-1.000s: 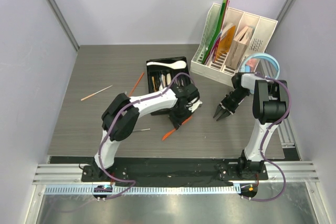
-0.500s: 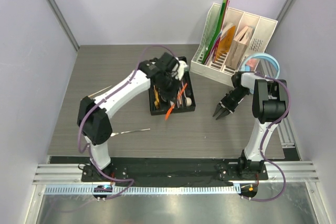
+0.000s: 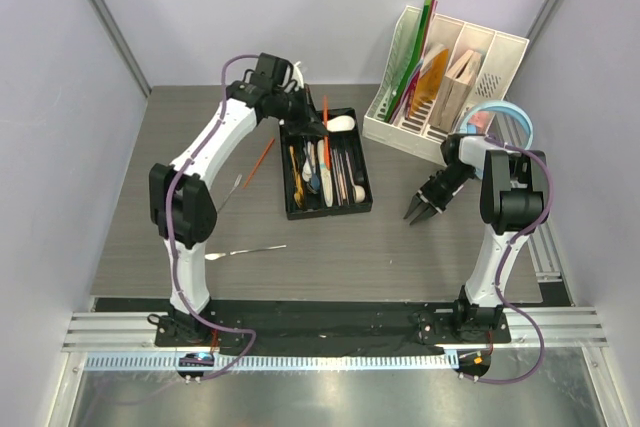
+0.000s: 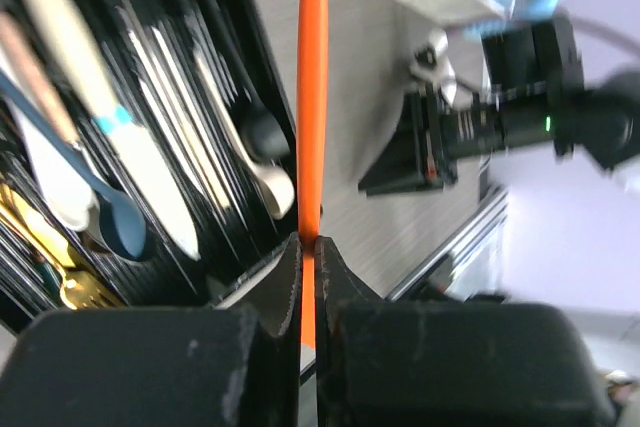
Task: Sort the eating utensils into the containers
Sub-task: Place the knife in the storage box.
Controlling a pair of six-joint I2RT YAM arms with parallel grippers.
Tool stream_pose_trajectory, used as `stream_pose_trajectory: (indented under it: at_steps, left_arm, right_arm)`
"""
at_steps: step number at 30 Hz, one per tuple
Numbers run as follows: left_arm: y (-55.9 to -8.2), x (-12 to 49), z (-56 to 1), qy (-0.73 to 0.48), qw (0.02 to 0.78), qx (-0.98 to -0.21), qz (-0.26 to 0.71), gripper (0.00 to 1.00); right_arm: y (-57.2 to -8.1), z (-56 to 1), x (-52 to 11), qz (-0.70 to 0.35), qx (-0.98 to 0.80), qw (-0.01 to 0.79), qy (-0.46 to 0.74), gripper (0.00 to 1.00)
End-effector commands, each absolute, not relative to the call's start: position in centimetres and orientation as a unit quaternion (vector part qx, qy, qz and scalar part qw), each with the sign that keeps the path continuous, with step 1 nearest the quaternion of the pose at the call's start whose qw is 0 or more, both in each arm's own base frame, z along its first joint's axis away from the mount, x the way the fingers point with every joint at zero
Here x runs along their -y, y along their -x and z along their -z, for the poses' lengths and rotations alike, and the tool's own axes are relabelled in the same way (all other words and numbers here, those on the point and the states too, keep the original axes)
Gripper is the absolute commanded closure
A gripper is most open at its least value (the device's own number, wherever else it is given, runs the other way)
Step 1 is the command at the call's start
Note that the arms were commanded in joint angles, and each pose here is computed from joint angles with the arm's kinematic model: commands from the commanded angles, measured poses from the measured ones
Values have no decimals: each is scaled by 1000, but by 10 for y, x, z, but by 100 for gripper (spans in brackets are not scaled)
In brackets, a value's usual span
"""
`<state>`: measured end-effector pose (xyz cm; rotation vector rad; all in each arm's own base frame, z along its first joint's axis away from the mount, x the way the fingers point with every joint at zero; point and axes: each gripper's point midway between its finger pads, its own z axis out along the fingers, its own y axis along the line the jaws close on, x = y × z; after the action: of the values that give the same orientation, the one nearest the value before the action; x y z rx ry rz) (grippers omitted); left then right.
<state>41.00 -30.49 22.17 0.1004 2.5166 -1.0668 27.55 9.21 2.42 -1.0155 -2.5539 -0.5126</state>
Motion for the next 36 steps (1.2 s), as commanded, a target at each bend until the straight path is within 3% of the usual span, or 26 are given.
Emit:
stream_pose_trajectory:
  at_steps: [1,23,36]
  left_arm:
    - [-432,317,-241,2,203,-877,434,100]
    - [-416,312,-208,22,165,-889,426,100]
    - [-427,289,-233,41,247,-884,394,100]
  right_arm:
    - [-296,-36,-94,200,900,145,359,71]
    - [-302,-29,-104,226,887,154,372,71]
    - [-309,-33,-109,248,878,146,383,71]
